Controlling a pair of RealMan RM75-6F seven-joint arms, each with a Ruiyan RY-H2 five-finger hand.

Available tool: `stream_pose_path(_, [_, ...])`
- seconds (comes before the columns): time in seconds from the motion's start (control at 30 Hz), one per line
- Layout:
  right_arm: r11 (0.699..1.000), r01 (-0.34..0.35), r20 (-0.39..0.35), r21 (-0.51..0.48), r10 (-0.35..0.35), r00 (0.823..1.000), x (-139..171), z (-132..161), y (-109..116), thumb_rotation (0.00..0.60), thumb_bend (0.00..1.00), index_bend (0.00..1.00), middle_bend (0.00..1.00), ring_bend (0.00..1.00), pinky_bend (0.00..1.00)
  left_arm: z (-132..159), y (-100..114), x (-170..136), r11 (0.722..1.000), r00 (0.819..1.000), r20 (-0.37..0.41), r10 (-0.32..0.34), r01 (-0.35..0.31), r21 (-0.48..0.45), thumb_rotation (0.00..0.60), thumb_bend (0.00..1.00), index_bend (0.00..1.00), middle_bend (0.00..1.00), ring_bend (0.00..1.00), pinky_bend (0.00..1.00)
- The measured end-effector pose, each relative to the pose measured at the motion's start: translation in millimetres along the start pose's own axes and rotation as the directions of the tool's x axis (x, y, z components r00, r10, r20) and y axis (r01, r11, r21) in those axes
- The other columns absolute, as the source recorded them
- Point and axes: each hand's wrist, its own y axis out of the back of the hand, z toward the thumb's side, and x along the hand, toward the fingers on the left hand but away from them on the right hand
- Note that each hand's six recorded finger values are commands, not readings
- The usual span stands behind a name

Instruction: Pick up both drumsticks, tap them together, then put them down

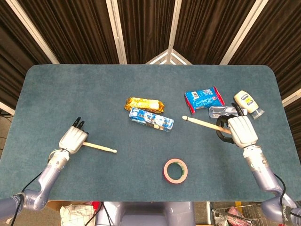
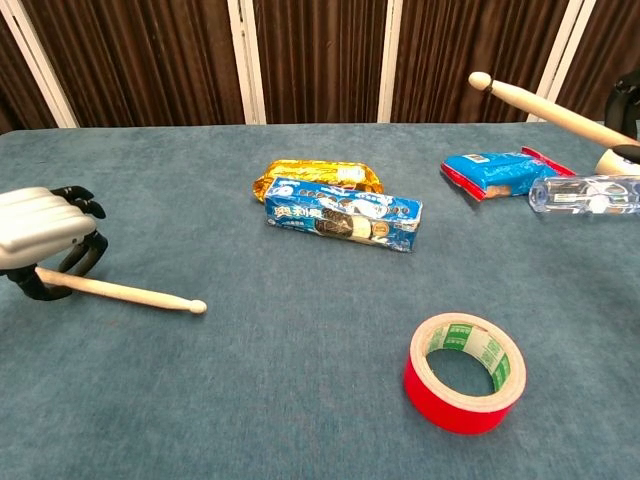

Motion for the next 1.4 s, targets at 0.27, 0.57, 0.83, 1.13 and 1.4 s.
stream_pose_path(0.27, [1.0, -0.002, 0.0, 0.002, 0.002, 1.0, -1, 1, 1, 0.6, 0.41, 0.79, 0.67, 0.55, 0.07, -8, 3, 1, 0.999, 0.999, -0.014, 0.032, -0.032, -0.013, 0.6, 0.47, 0.63, 0.58, 0.13, 0.04])
stream_pose_path(0.57, [1.0, -0.003, 0.006, 0.006, 0.003, 1.0, -2, 1, 0, 0.6, 0.41, 0.79, 0.67, 0.55, 0.07, -17, 9, 0, 0.993, 0.995, -0.039, 0.087, -0.09, -0.081, 0.6, 0.47, 0.63, 0.58, 0.13, 0.04])
stream_pose_path(0.83, [1.0, -0.005, 0.015, 0.019, 0.005, 1.0, -5, -1, 1, 0.6, 0.41, 0.8, 0.67, 0.55, 0.07, -32, 23, -1, 0.964, 0.985, -0.08, 0.15, -0.164, -0.209, 0.6, 0.47, 0.64, 0.59, 0.13, 0.04])
stream_pose_path(1.13, [1.0, -0.015, 0.026, 0.024, 0.014, 1.0, -11, -2, 1, 0.6, 0.41, 0.81, 0.67, 0.55, 0.07, -44, 47, 0, 0.895, 0.969, -0.115, 0.217, -0.244, -0.373, 0.6, 0.47, 0.65, 0.59, 0.13, 0.04])
stream_pose_path(1.4, [0.999, -0.029, 0.047, 0.022, 0.028, 0.999, -18, -4, 1, 0.6, 0.41, 0.81, 0.67, 0.55, 0.07, -48, 64, 10, 0.817, 0.965, -0.129, 0.228, -0.262, -0.514, 0.6, 0.47, 0.65, 0.59, 0.13, 0.04])
